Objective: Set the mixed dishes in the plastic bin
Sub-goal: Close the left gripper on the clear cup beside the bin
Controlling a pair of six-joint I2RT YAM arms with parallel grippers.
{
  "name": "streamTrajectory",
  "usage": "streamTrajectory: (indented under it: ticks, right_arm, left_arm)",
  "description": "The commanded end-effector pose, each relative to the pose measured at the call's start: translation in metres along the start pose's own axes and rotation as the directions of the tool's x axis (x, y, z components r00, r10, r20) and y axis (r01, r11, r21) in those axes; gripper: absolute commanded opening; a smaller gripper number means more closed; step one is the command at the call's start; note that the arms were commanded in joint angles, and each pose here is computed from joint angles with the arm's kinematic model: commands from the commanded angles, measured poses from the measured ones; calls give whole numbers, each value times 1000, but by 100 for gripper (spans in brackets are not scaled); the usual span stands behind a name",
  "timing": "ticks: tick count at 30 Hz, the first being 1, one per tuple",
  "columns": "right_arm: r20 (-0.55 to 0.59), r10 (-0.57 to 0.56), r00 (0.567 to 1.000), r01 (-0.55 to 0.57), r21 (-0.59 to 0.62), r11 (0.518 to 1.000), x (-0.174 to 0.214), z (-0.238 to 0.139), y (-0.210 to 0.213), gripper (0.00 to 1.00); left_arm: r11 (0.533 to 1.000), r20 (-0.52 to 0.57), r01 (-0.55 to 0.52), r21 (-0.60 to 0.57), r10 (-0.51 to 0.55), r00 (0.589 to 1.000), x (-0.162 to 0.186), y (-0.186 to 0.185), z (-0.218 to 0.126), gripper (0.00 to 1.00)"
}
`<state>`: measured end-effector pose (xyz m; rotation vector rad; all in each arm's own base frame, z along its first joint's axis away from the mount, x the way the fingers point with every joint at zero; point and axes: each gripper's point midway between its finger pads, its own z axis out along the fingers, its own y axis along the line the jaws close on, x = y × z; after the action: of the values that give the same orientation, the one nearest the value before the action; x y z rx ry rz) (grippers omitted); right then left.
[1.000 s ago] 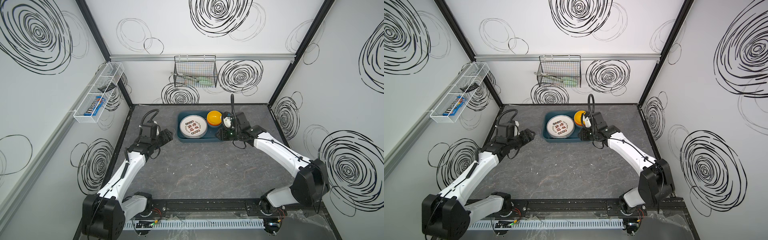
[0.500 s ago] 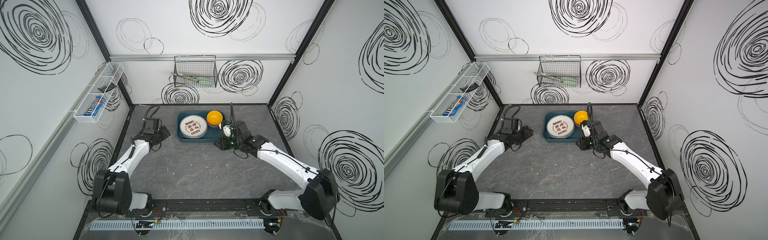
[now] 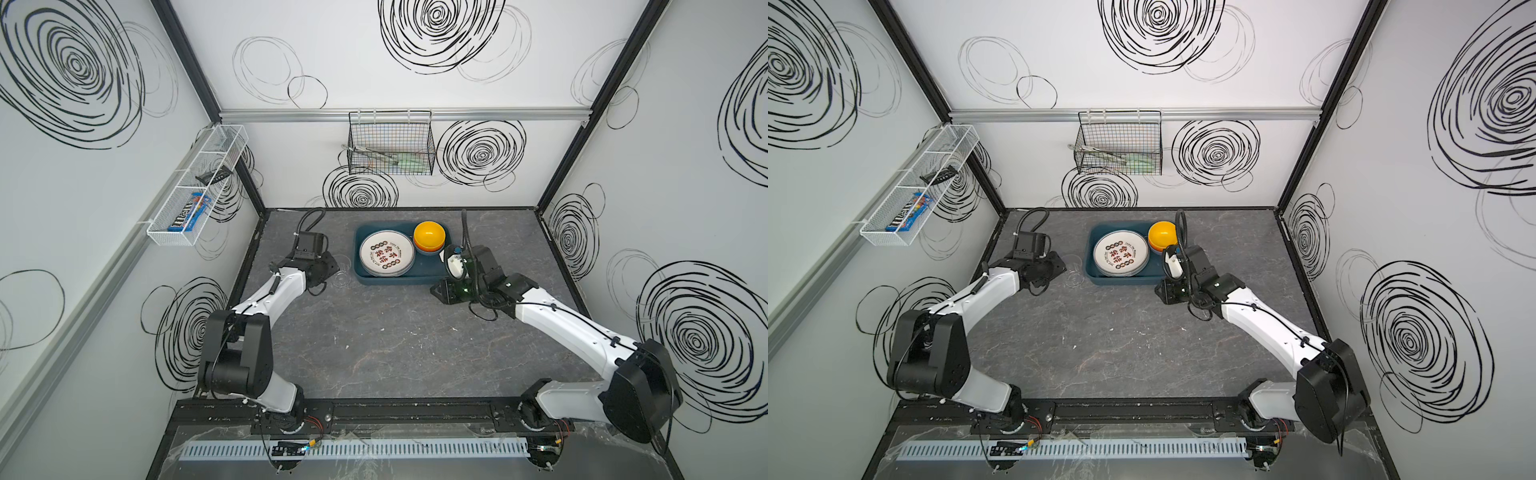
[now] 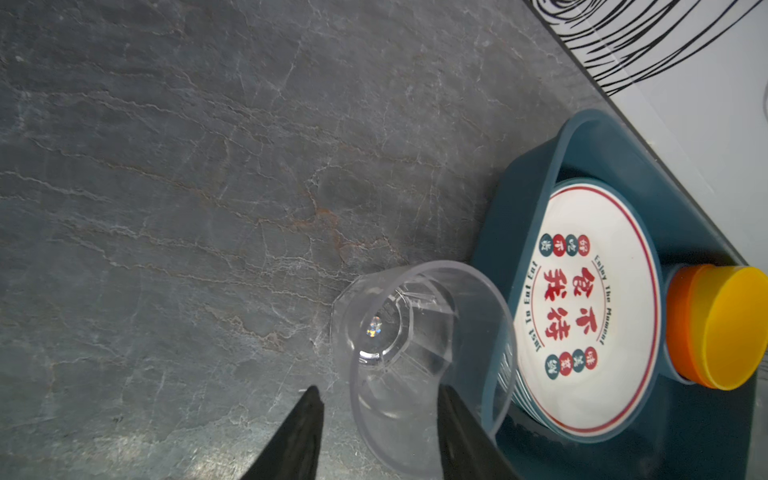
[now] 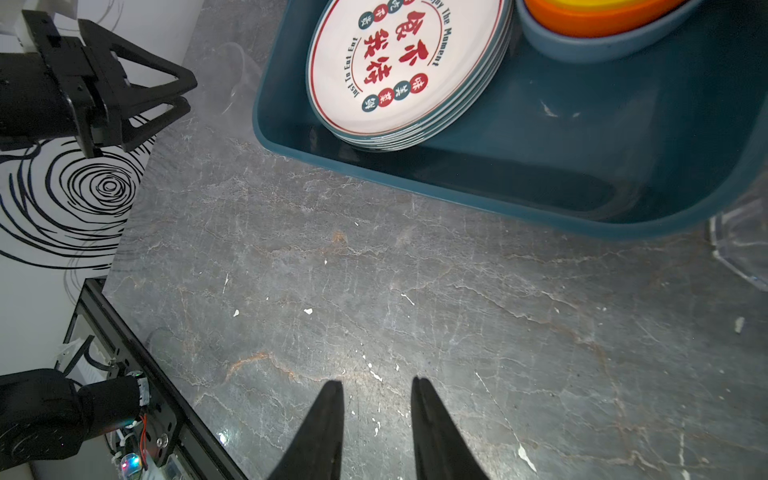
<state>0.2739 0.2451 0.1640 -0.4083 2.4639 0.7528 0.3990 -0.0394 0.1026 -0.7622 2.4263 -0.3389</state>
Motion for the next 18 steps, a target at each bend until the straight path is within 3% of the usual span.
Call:
streamTrajectory:
  ticks: [1,10,18]
  right_arm:
    - [32,-9,999,9,1,1000,-4,-5,2,32]
    - [35,-3,999,3,6,1000,-5,-4,0,32]
    - [40,2,999,-2,11,1000,-5,-4,-1,32]
  left_arm:
    - [1000,37,-1,1,1,999,-14,-3,2,45]
    - [1000,13,-4,-4,4,1000,-10,-1,11,26]
    - [1000,-6,13,-10,-13,1000,-5,11,11,16]
